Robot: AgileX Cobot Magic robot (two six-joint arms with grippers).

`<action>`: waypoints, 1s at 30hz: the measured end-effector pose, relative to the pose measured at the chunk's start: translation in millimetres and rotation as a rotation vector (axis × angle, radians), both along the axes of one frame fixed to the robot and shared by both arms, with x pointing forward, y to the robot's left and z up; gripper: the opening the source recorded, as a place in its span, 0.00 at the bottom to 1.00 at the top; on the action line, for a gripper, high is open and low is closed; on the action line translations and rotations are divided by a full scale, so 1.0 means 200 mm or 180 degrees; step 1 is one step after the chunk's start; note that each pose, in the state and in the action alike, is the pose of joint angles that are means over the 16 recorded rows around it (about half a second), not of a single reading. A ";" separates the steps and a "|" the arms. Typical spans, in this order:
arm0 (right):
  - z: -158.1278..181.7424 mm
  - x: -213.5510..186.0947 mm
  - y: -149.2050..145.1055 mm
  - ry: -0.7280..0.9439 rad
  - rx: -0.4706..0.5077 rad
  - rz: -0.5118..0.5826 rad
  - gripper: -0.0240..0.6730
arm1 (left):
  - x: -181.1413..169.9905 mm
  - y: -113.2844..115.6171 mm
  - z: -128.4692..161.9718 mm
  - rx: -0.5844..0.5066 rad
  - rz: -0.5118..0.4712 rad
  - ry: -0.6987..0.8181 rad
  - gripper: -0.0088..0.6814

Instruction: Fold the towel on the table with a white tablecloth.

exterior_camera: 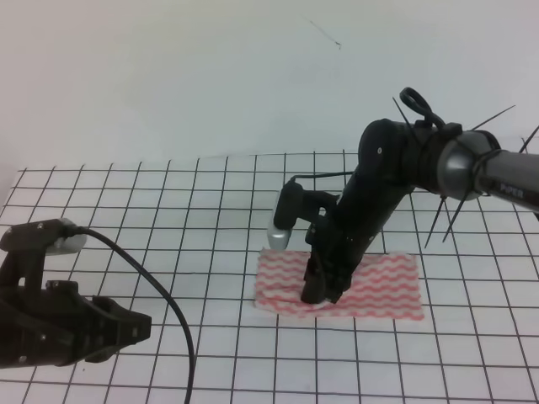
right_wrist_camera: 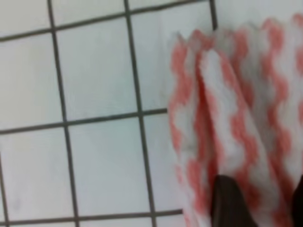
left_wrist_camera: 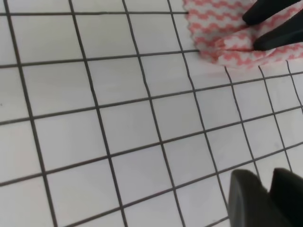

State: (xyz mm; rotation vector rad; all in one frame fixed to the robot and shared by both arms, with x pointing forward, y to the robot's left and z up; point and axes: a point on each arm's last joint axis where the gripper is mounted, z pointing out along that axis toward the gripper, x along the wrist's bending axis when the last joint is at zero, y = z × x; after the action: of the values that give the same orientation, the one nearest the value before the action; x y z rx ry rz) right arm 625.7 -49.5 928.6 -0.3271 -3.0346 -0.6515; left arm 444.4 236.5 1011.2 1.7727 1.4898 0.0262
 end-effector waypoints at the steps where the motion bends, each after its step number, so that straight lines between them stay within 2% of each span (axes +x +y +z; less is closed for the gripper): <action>1: 0.00 0.00 0.00 -0.0001 0.0007 0.0002 0.42 | 0.00 0.00 0.00 -0.0001 0.0001 0.0000 0.15; 12: 0.00 0.01 0.01 -0.0056 0.0088 0.0026 0.21 | 0.00 0.00 0.00 -0.0009 0.0004 0.0000 0.15; 16: 0.01 0.01 0.03 -0.0082 0.0139 0.0069 0.17 | 0.00 0.00 0.00 -0.0009 0.0003 -0.0002 0.15; 20: 0.03 0.00 0.05 -0.0120 0.0196 0.0121 0.20 | 0.00 0.00 0.00 -0.0007 0.0000 -0.0004 0.15; 30: 0.02 -0.01 0.11 -0.0225 0.0158 0.0296 0.37 | 0.00 0.00 0.00 -0.0004 -0.0008 -0.0007 0.15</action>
State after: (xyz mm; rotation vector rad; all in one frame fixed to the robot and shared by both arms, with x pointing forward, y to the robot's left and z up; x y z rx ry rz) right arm 624.1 -28.0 933.1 -0.1638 -3.0715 -0.7459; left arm 444.4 236.3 1011.3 1.7730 1.4857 0.0258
